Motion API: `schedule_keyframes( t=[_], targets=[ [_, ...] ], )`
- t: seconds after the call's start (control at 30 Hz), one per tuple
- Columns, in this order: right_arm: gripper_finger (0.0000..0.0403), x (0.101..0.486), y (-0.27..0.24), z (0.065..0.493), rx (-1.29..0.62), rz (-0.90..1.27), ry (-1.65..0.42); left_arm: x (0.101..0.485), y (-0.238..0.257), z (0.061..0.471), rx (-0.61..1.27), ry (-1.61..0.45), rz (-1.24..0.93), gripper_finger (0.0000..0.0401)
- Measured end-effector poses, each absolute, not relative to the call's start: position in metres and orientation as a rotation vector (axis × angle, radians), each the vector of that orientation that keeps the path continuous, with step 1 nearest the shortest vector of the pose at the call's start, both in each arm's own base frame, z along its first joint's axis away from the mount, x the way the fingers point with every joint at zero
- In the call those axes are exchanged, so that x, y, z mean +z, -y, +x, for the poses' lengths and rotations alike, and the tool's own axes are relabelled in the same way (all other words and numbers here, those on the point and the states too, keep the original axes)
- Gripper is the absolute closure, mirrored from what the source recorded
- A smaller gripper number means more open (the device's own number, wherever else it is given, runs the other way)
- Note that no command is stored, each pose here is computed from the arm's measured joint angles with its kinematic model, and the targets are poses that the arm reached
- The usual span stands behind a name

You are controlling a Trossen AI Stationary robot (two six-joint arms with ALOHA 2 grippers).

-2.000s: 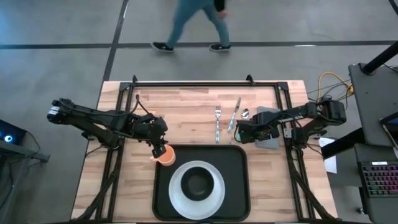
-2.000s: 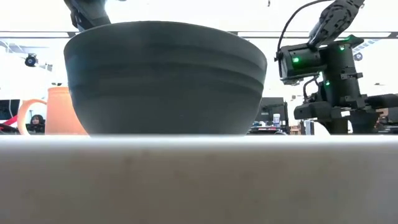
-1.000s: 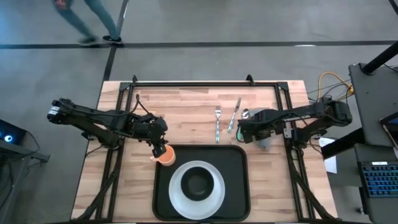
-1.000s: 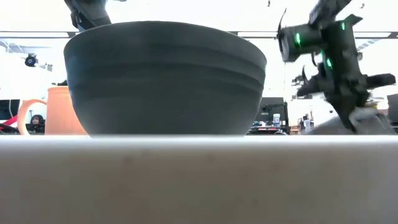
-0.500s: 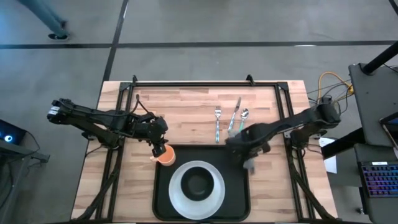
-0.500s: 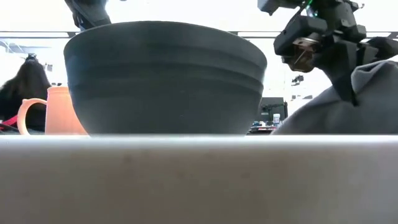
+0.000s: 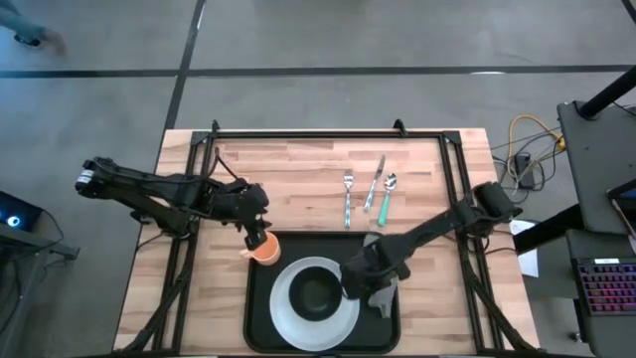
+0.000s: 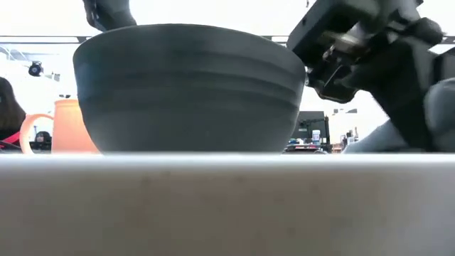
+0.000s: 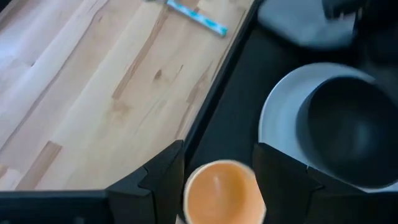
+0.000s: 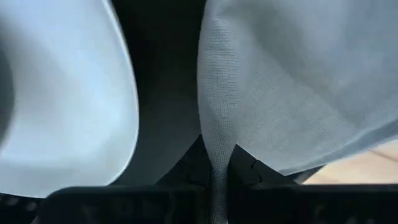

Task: Set up tray
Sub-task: Put the gray napkin on the black tray to the right of the white plate, then adjust the white plate

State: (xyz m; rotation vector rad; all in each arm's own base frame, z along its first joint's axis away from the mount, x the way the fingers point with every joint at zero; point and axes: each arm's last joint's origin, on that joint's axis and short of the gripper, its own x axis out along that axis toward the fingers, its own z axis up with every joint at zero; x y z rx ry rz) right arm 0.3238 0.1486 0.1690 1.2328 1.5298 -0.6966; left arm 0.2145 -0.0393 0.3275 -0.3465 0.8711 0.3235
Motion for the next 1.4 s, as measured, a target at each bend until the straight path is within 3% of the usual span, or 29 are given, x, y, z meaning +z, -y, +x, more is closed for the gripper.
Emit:
schedule_keyframes(
  t=[0.33, 0.63, 0.9, 1.13, 1.4],
  targets=[
    [0.0383, 0.143, -0.198, 0.319, -0.772, 1.18, -1.529, 0.336, 0.049, 0.216, 0.285, -0.817, -0.388, 0.023],
    [0.0327, 0.151, -0.212, 0.31, -0.869, 1.207, -1.357, 0.339, 0.057, 0.213, 0.232, -0.822, -0.398, 0.023],
    [0.0254, 0.175, -0.223, 0.318, -0.688, 1.242, -1.315, 0.341, 0.061, 0.209, 0.216, -0.818, -0.413, 0.023],
    [0.0221, 0.185, -0.227, 0.323, -0.608, 1.217, -1.317, 0.341, 0.065, 0.208, 0.213, -0.818, -0.43, 0.023],
    [0.0219, 0.218, -0.181, 0.299, -1.041, 1.058, -1.173, 0.341, 0.065, 0.208, 0.221, -0.815, -0.454, 0.023]
  ],
)
